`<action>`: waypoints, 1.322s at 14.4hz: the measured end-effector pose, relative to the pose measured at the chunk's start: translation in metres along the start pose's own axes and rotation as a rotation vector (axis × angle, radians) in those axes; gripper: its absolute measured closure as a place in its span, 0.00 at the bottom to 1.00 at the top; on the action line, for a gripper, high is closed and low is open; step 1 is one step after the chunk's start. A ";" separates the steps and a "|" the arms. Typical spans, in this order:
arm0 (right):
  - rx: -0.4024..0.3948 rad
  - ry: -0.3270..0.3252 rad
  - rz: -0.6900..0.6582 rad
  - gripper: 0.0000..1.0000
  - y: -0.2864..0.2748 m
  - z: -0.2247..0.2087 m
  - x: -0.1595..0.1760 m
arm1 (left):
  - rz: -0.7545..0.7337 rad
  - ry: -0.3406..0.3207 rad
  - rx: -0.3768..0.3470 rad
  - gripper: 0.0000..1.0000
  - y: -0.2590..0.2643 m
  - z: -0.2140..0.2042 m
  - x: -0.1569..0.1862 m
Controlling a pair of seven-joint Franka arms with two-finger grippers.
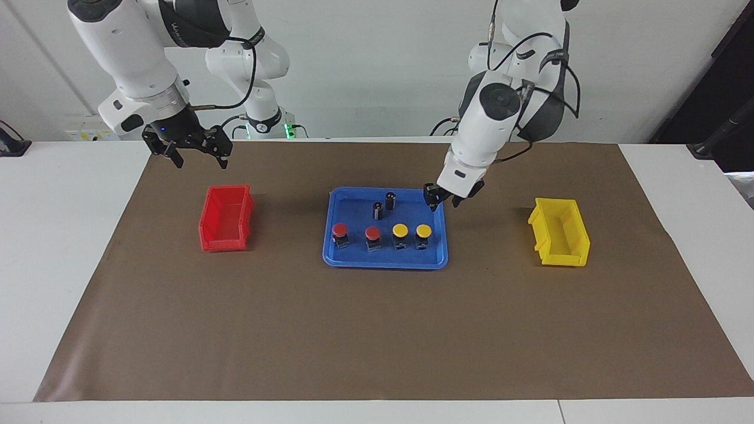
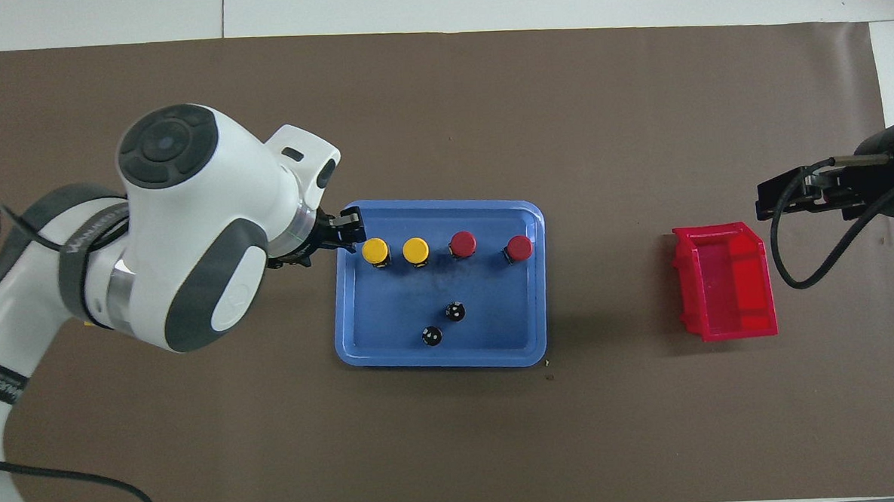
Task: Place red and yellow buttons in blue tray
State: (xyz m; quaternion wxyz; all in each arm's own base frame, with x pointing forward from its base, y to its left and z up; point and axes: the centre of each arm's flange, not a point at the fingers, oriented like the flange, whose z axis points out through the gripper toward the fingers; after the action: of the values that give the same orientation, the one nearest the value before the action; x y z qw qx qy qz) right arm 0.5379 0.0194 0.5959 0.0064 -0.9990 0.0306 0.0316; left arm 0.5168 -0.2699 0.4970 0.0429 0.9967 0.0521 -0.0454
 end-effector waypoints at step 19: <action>-0.001 -0.009 -0.006 0.00 -0.003 0.002 -0.001 | 0.203 0.049 0.102 0.00 -0.242 -0.130 0.026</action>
State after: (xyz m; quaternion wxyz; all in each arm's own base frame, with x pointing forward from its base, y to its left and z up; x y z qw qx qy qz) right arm 0.5367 0.0221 0.5944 0.0059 -0.9990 0.0276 0.0359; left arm 0.5276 -0.0155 0.6040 -0.0047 0.9985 -0.0503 -0.0189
